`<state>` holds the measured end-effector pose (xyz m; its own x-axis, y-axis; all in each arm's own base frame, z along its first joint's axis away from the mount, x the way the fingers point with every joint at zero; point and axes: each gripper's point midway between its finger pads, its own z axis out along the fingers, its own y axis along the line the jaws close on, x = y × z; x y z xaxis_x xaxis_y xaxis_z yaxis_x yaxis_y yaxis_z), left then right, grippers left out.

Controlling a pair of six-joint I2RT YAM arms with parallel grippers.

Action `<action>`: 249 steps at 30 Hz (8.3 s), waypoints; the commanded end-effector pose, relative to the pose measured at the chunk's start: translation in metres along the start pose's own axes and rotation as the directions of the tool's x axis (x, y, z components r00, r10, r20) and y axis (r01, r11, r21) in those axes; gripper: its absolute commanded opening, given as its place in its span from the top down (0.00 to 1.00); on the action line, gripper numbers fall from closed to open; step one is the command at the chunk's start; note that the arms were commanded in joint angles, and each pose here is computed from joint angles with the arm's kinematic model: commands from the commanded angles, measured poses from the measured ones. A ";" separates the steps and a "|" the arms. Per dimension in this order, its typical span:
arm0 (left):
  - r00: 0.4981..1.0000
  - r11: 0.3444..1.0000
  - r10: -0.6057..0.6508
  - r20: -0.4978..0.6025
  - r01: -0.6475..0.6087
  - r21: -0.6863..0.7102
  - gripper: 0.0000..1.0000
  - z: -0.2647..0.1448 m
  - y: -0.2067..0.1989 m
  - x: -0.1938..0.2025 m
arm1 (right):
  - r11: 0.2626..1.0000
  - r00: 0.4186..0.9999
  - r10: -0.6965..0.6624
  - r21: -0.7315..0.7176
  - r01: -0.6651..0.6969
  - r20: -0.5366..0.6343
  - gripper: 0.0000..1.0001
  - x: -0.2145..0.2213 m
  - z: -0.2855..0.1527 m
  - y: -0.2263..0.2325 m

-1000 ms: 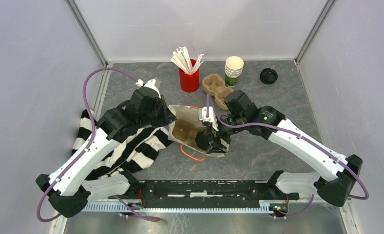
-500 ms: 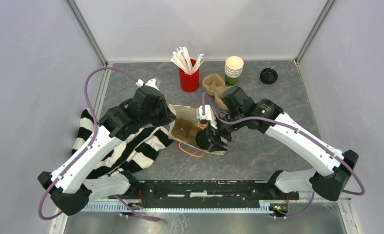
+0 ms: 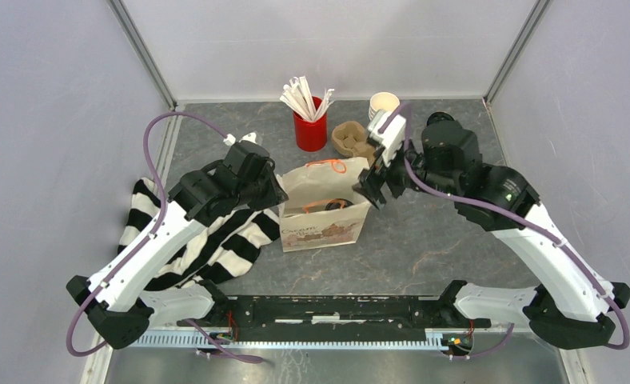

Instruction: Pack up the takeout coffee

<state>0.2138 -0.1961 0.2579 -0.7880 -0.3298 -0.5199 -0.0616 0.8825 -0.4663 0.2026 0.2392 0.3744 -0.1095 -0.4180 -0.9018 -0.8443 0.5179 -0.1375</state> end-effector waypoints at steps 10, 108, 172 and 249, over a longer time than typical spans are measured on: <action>0.993 0.996 -0.017 0.120 0.027 -0.082 0.26 -0.045 0.007 -0.038 | 0.862 0.979 0.192 0.467 -0.198 0.062 0.02 -0.003 -0.076 -0.069; 0.927 0.930 -0.182 0.327 0.053 0.365 0.70 0.233 -0.009 -0.291 | 0.796 0.871 0.469 0.497 -0.347 -0.143 0.02 0.122 0.025 -0.172; 0.933 0.939 -0.152 0.326 0.033 0.343 0.82 0.240 -0.015 -0.300 | 0.804 0.871 0.470 0.476 -0.356 -0.141 0.02 0.125 0.025 -0.165; 0.844 0.811 0.161 0.512 -0.409 0.419 0.98 -0.229 -0.058 -0.112 | 0.844 0.897 0.441 0.331 -0.422 0.020 0.02 0.110 -0.046 -0.063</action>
<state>0.1657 -0.1368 0.5273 -0.3489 -0.3737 -0.8595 0.5335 0.6748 -0.5099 0.2234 0.1284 0.3069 -0.4454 -0.1579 -0.8813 -0.5140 0.8510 0.1074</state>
